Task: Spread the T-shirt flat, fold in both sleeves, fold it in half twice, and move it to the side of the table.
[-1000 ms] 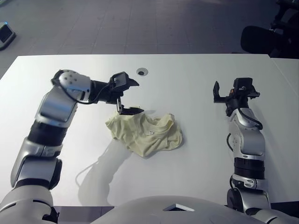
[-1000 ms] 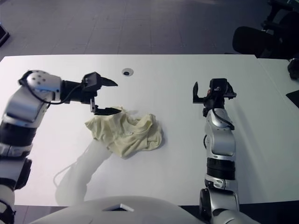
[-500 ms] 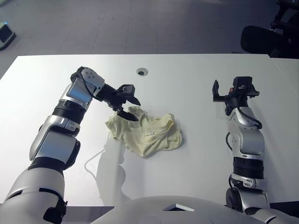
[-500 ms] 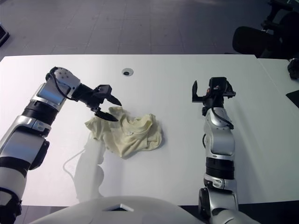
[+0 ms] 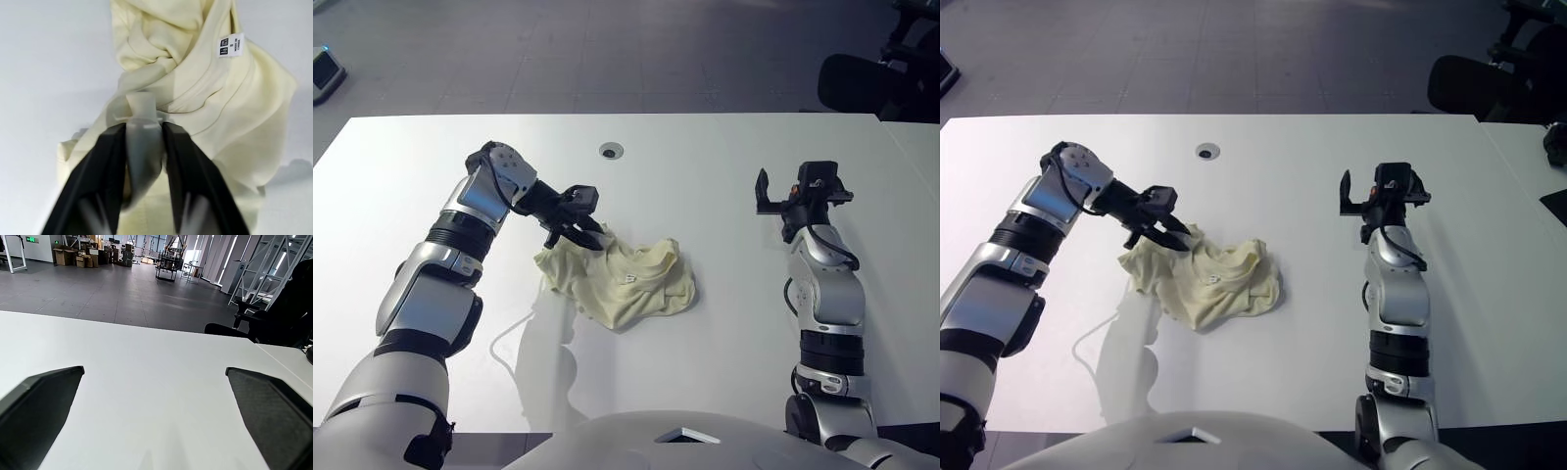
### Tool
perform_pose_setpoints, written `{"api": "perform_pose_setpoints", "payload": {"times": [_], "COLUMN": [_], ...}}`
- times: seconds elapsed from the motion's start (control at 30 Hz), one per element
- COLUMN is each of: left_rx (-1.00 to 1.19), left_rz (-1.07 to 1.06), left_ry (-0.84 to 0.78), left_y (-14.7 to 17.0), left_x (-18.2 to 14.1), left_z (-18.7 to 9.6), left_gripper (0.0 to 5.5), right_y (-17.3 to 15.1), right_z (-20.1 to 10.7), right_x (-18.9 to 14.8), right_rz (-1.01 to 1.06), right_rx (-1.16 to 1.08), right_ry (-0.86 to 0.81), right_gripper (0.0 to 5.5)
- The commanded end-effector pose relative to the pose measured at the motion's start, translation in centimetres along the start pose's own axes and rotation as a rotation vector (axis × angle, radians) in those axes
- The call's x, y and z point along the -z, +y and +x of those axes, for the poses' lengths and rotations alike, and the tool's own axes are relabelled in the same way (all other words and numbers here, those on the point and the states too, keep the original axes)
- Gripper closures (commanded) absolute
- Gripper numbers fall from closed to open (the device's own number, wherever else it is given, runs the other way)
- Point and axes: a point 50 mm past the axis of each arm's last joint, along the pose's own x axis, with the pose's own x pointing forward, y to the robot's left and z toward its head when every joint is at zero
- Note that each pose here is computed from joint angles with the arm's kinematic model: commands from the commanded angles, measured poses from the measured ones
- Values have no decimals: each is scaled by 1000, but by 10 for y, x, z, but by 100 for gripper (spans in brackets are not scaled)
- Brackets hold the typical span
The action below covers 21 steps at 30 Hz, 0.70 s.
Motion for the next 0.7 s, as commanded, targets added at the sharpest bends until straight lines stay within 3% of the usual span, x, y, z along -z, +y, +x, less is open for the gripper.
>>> {"api": "perform_pose_setpoints", "payload": {"times": [0.03,0.13,0.33,0.7], "left_rx": [11,-4,-42,-134], "left_rz": [10,26,114,266], "left_ry": [2,-27,-44,-60], "left_y": [-1,0,-10,-31], "left_x": [-2,-10,-28,-65], "left_z": [-1,-9,-36,-81], "left_gripper": [498,548,548,548], "right_y": [1,4,7,23], "right_z": [-1,-1,1,-33], "right_x": [1,3,-16,-39], "right_rz": [-3,-13,-153,-611], "right_rx": [0,-47,-291,-1057], "right_ry": [8,26,4,-7], "right_gripper": [10,10,10,10]}}
